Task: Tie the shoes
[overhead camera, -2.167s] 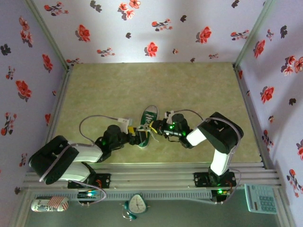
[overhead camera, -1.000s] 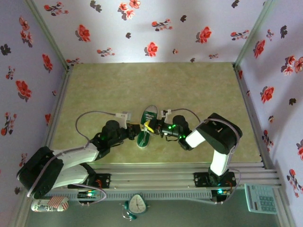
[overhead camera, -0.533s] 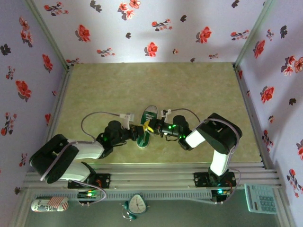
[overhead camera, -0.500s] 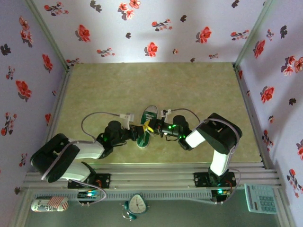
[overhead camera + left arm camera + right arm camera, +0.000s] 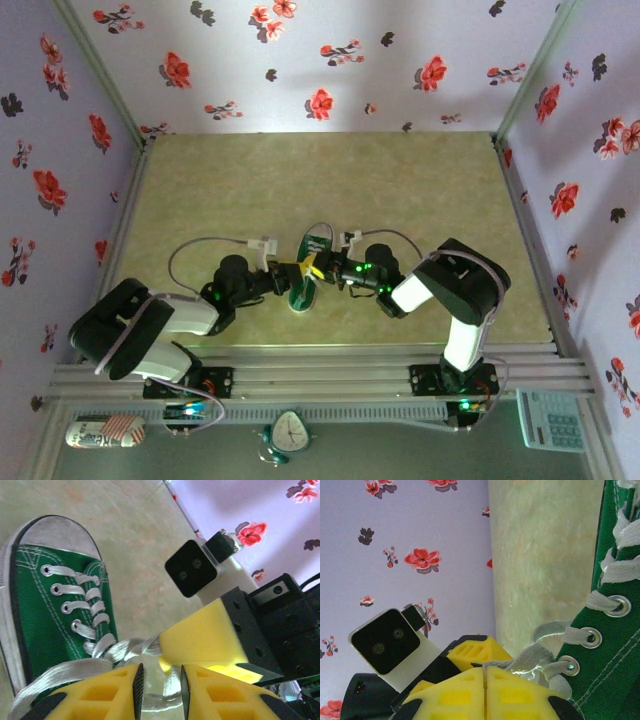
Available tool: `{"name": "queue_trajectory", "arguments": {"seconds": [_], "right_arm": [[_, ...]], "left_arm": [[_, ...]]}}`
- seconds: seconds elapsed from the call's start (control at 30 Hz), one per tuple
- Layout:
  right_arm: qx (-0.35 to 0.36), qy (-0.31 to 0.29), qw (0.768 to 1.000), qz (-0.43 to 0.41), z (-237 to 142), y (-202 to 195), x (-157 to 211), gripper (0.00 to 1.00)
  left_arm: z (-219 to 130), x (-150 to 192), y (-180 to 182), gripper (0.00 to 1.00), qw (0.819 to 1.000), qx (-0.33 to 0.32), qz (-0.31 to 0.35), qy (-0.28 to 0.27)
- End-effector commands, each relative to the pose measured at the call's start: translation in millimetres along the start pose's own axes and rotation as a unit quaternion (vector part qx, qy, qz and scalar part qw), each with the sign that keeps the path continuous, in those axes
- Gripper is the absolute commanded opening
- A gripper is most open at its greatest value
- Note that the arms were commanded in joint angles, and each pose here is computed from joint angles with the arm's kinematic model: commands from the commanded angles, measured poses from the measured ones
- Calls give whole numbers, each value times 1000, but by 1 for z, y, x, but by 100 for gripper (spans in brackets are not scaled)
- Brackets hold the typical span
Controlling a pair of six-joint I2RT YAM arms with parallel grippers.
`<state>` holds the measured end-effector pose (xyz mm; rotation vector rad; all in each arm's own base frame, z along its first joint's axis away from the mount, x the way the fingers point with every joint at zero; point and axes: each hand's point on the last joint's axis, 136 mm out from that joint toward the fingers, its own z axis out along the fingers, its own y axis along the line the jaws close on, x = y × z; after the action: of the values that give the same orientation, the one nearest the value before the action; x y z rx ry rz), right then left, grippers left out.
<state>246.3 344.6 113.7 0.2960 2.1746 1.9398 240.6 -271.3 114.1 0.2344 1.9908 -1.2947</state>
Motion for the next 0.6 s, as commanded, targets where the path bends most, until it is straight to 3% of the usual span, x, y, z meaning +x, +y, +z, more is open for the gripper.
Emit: {"name": "queue_trajectory", "arguments": {"seconds": [0.0,0.57], "right_arm": [[-32,2,999,-13,5,17,-1,9],[-34,7,999,-11,6,19,2,9]], "left_arm": [[-1,-1,-9,30,999,36,2,-1],[11,1,-13,31,998,61,-3,16]]}}
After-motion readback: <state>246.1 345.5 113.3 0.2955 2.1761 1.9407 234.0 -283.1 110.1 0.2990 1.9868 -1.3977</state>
